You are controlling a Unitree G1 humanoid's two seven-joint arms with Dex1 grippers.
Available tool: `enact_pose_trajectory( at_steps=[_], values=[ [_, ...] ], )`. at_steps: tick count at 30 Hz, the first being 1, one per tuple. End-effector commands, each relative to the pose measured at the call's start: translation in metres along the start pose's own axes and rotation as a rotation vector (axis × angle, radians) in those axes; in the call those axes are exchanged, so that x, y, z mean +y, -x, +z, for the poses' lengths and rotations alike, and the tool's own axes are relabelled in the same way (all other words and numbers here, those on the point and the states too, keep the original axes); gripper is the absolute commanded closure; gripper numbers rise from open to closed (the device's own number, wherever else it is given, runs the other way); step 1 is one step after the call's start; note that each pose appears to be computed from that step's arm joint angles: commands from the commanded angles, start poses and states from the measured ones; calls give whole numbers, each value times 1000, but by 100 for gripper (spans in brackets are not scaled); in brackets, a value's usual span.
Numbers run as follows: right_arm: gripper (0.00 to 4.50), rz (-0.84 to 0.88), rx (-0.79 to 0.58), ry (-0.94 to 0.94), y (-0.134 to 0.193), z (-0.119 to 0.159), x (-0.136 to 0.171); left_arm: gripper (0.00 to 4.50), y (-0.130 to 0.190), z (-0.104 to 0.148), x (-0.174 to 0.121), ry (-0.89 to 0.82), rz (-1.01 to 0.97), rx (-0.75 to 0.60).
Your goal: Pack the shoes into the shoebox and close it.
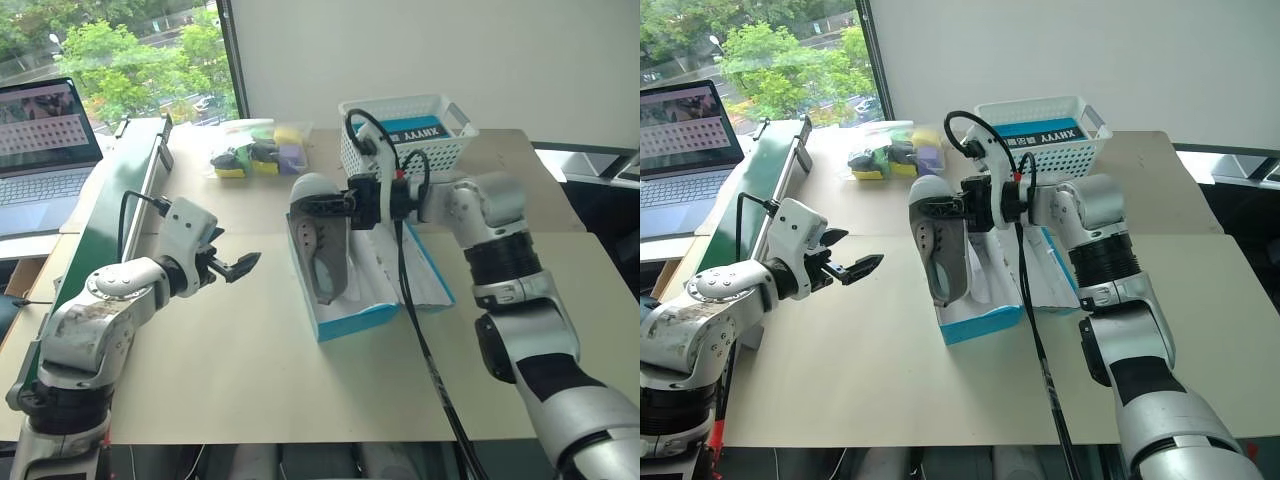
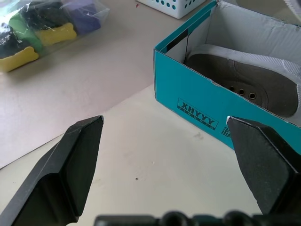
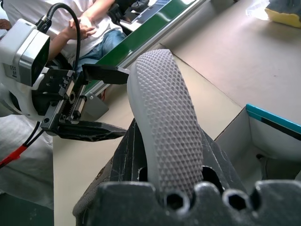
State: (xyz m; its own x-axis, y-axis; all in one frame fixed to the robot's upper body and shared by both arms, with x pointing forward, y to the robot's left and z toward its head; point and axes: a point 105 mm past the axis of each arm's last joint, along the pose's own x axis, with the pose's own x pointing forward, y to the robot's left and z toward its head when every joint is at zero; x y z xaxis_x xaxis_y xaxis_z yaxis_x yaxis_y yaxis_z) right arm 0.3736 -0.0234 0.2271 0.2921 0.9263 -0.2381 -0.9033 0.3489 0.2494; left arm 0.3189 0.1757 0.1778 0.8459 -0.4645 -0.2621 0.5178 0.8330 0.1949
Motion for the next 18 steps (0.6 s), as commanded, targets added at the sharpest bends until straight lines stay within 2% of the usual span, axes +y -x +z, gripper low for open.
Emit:
enact_pose_trajectory(
  at_steps=[1, 6, 10, 18],
  values=[
    [425, 33, -37, 62, -3, 7, 4, 0, 12, 17, -1, -41, 15, -43],
    [425, -12, 25, 195, -3, -20, -14, 0, 33, 24, 12, -47, 41, -32],
    [425, -24, 27, 205, -6, -30, -23, 0, 44, 32, 17, -50, 30, -30],
    [425, -34, 59, 155, -17, -55, -37, 0, 52, 49, -2, -58, -116, -53]
  ],
)
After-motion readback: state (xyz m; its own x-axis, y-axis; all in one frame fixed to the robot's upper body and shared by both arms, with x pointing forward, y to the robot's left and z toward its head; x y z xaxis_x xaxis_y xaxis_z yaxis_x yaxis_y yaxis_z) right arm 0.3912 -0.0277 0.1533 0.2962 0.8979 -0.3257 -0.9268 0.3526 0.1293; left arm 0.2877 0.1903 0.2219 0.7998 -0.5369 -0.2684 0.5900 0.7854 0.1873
